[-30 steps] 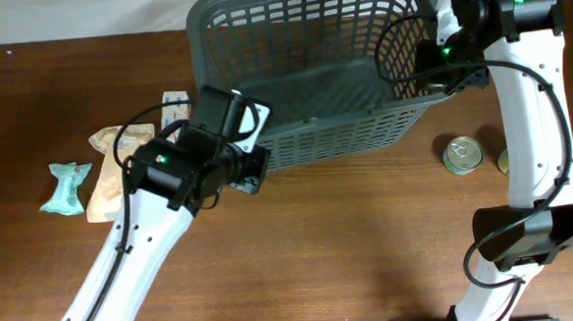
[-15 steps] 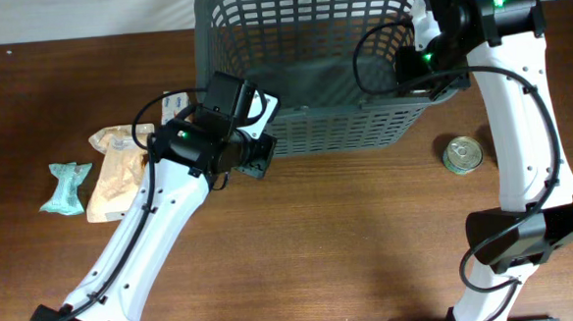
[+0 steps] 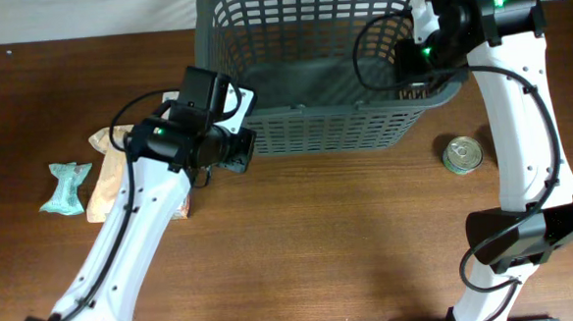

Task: Pack container
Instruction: 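Grip the grey basket with both grippers and pull it toward the center, then grasp the white tissue-pack strip with the left gripper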

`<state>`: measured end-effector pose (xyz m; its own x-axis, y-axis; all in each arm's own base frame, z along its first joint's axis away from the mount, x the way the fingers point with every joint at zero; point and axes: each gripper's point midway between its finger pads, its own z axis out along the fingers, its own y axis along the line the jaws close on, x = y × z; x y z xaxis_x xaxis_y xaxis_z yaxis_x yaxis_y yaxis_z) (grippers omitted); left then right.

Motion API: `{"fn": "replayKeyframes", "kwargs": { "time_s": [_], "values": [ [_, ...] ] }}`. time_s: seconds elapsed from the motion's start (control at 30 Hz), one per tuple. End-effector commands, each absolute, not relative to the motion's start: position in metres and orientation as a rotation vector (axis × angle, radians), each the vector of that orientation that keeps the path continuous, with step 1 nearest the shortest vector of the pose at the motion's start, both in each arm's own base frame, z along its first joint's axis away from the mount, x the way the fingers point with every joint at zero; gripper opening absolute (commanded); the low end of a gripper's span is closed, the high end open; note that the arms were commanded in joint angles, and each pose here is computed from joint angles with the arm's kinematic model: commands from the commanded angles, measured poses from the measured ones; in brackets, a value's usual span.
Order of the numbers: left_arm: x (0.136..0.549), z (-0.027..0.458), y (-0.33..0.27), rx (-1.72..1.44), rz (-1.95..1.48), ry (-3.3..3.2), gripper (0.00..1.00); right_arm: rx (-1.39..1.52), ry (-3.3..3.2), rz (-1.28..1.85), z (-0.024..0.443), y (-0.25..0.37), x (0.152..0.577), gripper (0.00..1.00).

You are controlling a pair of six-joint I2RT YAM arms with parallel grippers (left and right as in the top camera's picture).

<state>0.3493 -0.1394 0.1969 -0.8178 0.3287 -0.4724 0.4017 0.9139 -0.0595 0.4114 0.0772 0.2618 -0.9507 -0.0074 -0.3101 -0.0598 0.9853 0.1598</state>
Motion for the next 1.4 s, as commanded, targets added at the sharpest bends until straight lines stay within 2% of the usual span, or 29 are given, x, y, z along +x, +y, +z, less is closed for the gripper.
{"fn": "replayKeyframes", "kwargs": {
  "time_s": [0.0,0.03,0.07,0.13,0.17,0.2,0.23,0.27,0.37,0.47,0.6,0.67,0.8,0.9,1.0,1.13,1.37],
  "values": [
    [0.335,0.256,-0.128,0.493,-0.200,2.465,0.15,-0.068,2.693,0.237,0.297,0.077,0.416,0.33],
    [0.331,0.271,-0.121,0.474,-0.163,2.433,0.20,-0.070,2.655,0.239,0.308,0.077,0.416,0.37],
    [0.327,0.284,-0.114,0.455,-0.132,2.404,0.34,-0.067,2.619,0.240,0.320,0.075,0.416,0.42],
    [0.318,0.309,-0.100,0.416,-0.070,2.347,0.75,-0.055,2.542,0.234,0.347,0.069,0.413,0.46],
    [0.312,0.324,-0.094,0.398,-0.050,2.312,0.83,-0.042,2.500,0.224,0.362,0.064,0.409,0.50],
    [0.307,0.336,-0.090,0.383,-0.040,2.281,0.87,-0.025,2.460,0.209,0.378,0.057,0.403,0.51],
    [0.301,0.350,-0.087,0.372,-0.040,2.243,0.96,-0.007,2.429,0.194,0.390,0.050,0.396,0.51],
    [0.294,0.362,-0.085,0.363,-0.049,2.208,1.00,0.036,2.399,0.173,0.402,0.042,0.389,0.52],
    [0.278,0.395,-0.079,0.339,-0.072,2.092,0.99,0.169,2.286,0.074,0.439,0.009,0.365,0.55],
    [0.267,0.423,-0.059,0.253,0.002,1.985,0.99,0.253,2.168,0.001,0.474,-0.019,0.335,0.67],
    [0.267,0.411,-0.025,0.152,0.218,2.047,0.99,0.394,2.020,-0.095,0.511,-0.060,0.281,0.77],
    [0.273,0.390,-0.024,0.169,0.252,2.132,0.99,0.442,1.973,-0.126,0.520,-0.072,0.263,0.99],
    [0.300,0.329,-0.014,0.185,0.341,2.386,0.99,0.510,1.896,-0.176,0.535,-0.086,0.233,0.99],
    [0.327,0.287,-0.017,0.180,0.242,2.534,1.00,0.522,1.868,-0.187,0.540,-0.087,0.221,0.99],
    [0.349,0.241,0.007,0.092,0.237,2.691,0.97,0.520,1.856,-0.187,0.543,-0.086,0.216,0.99],
    [0.367,0.208,0.017,0.048,0.088,2.770,0.96,0.519,1.855,-0.187,0.543,-0.086,0.216,0.99],
    [0.382,0.145,0.008,0.245,-0.213,2.898,0.96,0.523,1.873,-0.187,0.539,-0.088,0.223,0.99]
  ]
}}
